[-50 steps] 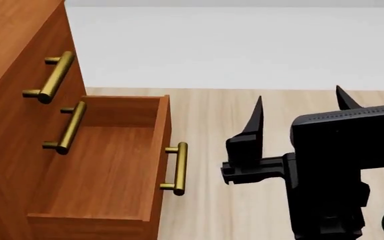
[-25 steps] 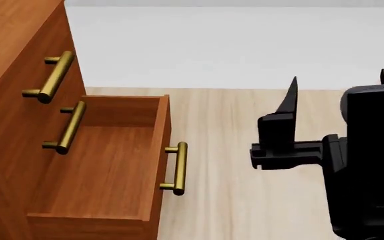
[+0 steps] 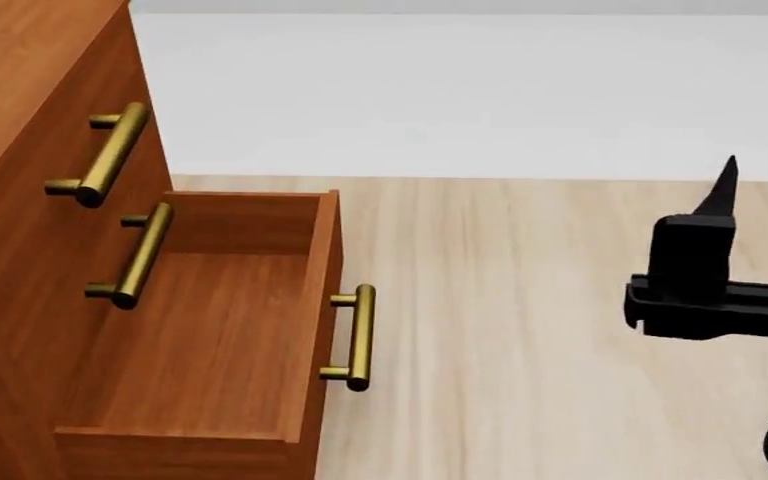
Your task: Put the wine bottle in the bottom drawer of the cabinet.
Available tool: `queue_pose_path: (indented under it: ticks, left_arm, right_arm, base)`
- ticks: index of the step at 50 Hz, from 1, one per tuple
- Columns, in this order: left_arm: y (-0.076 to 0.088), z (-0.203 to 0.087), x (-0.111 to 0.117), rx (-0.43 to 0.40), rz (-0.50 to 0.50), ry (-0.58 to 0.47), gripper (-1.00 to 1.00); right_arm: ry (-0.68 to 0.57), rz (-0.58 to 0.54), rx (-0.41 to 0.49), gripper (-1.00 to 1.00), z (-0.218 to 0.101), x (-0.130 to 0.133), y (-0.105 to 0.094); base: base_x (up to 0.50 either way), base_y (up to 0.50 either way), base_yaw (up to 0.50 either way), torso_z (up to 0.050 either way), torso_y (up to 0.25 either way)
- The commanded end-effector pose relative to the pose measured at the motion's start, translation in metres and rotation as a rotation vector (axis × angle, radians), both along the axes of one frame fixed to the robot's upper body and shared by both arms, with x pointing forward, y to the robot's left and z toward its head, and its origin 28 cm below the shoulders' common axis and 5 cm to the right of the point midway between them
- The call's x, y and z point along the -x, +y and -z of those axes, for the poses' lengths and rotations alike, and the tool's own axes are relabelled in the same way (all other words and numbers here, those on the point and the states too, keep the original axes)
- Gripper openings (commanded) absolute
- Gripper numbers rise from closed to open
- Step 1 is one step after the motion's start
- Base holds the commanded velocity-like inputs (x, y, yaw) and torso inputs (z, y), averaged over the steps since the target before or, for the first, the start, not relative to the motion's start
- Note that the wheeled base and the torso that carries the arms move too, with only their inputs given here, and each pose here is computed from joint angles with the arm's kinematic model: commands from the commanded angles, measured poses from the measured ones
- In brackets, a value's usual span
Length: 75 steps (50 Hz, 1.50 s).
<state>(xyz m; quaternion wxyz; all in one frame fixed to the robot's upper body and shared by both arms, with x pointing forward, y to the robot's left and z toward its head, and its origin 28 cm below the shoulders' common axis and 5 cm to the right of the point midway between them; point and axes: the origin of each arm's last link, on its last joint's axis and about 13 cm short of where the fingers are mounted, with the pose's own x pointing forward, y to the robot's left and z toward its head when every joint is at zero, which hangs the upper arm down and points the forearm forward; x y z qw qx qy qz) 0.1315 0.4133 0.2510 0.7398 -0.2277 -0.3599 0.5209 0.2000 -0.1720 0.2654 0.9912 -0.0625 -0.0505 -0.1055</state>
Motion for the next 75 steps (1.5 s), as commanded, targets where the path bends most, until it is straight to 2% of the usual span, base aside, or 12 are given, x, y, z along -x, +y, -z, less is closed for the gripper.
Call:
queue_pose_path:
  ticks: [1, 17, 37, 75]
  left_arm:
    - [0.000, 0.000, -0.001, 0.001, 0.006, 0.004, 1.00]
    - [0.000, 0.001, -0.001, 0.003, 0.009, 0.005, 1.00]
    - [0.000, -0.004, -0.001, -0.006, 0.016, 0.013, 1.00]
    - [-0.001, 0.001, -0.001, -0.007, 0.018, 0.022, 1.00]
  right_arm:
    - [0.035, 0.079, -0.019, 1.00, 0.001, 0.011, -0.020]
    - [0.114, 0.176, 0.016, 1.00, 0.017, 0.016, -0.037]
    - [0.184, 0.212, 0.016, 1.00, 0.031, 0.008, -0.050]
    - [0.298, 0.229, 0.008, 1.00, 0.057, -0.044, -0.072]
  base:
    - [0.00, 0.00, 0.00, 0.000, 0.000]
    - [0.00, 0.00, 0.00, 0.000, 0.000]
    - [0.00, 0.00, 0.00, 0.000, 0.000]
    - [0.00, 0.00, 0.00, 0.000, 0.000]
